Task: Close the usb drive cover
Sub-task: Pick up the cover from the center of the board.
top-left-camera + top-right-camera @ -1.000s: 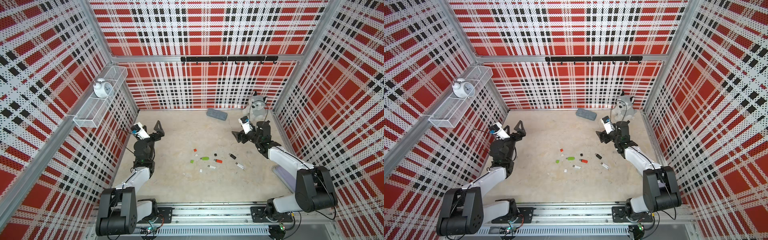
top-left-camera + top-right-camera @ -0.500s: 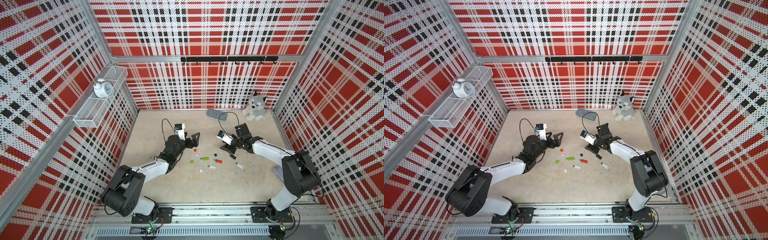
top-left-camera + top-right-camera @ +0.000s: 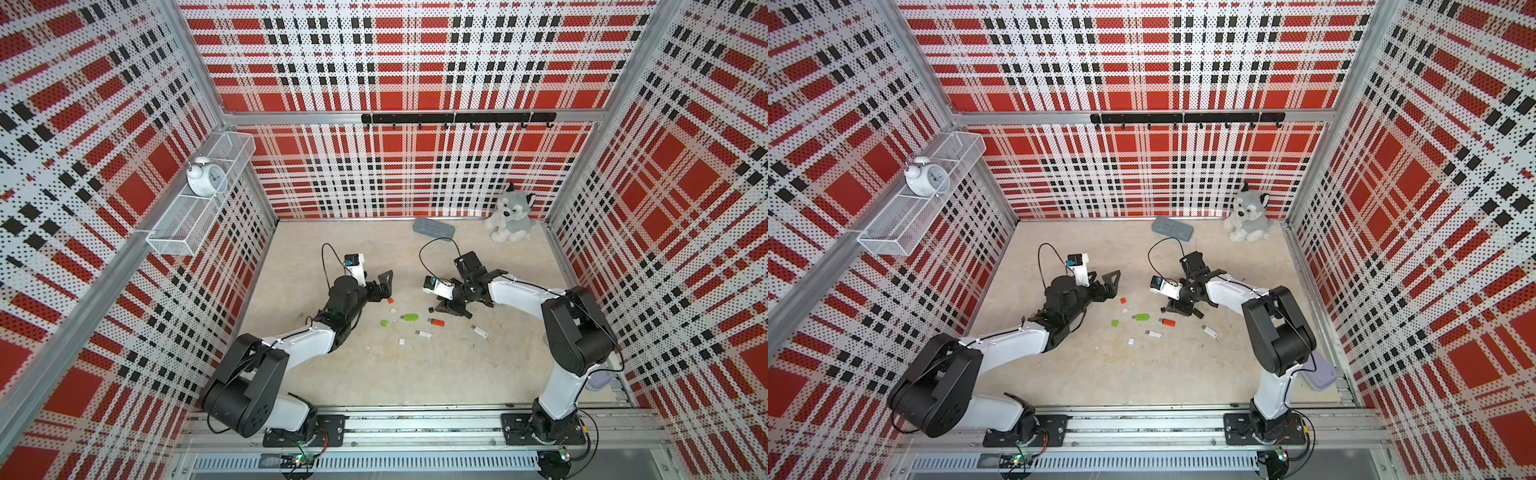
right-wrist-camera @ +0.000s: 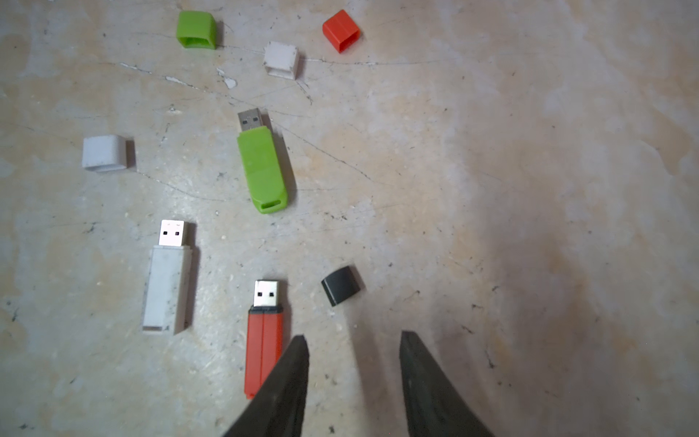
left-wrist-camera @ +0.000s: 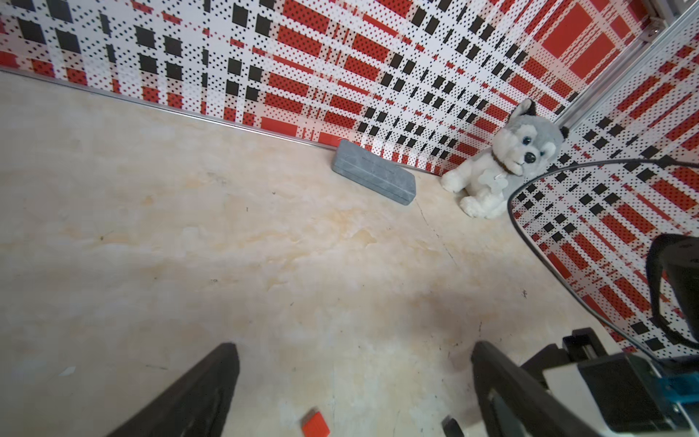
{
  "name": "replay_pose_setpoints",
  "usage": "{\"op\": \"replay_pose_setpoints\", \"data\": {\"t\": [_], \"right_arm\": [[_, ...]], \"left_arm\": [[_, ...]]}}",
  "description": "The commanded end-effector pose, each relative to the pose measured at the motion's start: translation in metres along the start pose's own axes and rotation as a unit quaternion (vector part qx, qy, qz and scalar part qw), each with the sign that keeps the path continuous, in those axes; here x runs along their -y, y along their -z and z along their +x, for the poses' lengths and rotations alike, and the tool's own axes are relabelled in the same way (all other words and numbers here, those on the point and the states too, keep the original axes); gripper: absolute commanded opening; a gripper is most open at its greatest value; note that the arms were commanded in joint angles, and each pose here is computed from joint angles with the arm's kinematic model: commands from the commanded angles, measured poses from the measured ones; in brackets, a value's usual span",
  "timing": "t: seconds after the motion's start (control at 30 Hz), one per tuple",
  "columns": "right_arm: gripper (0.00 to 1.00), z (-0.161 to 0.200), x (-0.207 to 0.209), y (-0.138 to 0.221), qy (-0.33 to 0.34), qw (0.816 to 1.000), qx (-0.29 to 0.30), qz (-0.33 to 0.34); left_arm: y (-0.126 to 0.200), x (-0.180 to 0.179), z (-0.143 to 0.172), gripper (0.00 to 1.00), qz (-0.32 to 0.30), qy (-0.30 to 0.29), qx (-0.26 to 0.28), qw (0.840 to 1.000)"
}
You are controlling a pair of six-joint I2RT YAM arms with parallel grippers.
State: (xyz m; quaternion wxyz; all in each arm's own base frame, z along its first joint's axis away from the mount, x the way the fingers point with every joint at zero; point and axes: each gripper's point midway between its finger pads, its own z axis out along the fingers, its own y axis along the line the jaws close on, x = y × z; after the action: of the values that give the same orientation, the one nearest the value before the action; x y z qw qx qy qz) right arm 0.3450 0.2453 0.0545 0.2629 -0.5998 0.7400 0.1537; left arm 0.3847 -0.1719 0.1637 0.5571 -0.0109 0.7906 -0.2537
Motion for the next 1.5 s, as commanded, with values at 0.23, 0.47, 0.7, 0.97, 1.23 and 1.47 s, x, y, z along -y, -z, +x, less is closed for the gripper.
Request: {"op": "replay_pose_setpoints", "data": {"t": [0.23, 0.47, 0.7, 0.97, 1.23, 1.47], "right_arm": [[0.42, -0.001, -0.010, -0.016, 0.047, 0.998, -0.011, -0.046], [0.38, -0.001, -0.012, -0.024, 0.052, 0.996, -0.013, -0.068], [0.34, 0.003, -0.017, -0.029, 0.057, 0.994, -0.023, -0.093], [0.33, 0.009, -0.023, -0.033, 0.054, 0.991, -0.032, -0.116], [0.36, 0.009, -0.014, -0.037, 0.036, 0.993, -0.039, -0.101], [0.43, 0.003, -0.012, -0.033, 0.007, 0.996, -0.034, -0.088]], "left_arm": [[0.010, -0.010, -0.013, 0.98, -0.004, 0.011, 0.024, 1.000], [0.008, -0.009, -0.009, 0.98, 0.003, 0.011, 0.015, 1.000], [0.006, -0.008, -0.006, 0.98, 0.008, 0.011, 0.010, 1.000], [0.003, -0.006, -0.002, 0.98, 0.016, 0.013, 0.001, 1.000], [0.002, -0.003, -0.003, 0.98, 0.022, 0.015, 0.000, 1.000], [0.002, -0.003, -0.005, 0.98, 0.023, 0.016, 0.001, 1.000]]}}
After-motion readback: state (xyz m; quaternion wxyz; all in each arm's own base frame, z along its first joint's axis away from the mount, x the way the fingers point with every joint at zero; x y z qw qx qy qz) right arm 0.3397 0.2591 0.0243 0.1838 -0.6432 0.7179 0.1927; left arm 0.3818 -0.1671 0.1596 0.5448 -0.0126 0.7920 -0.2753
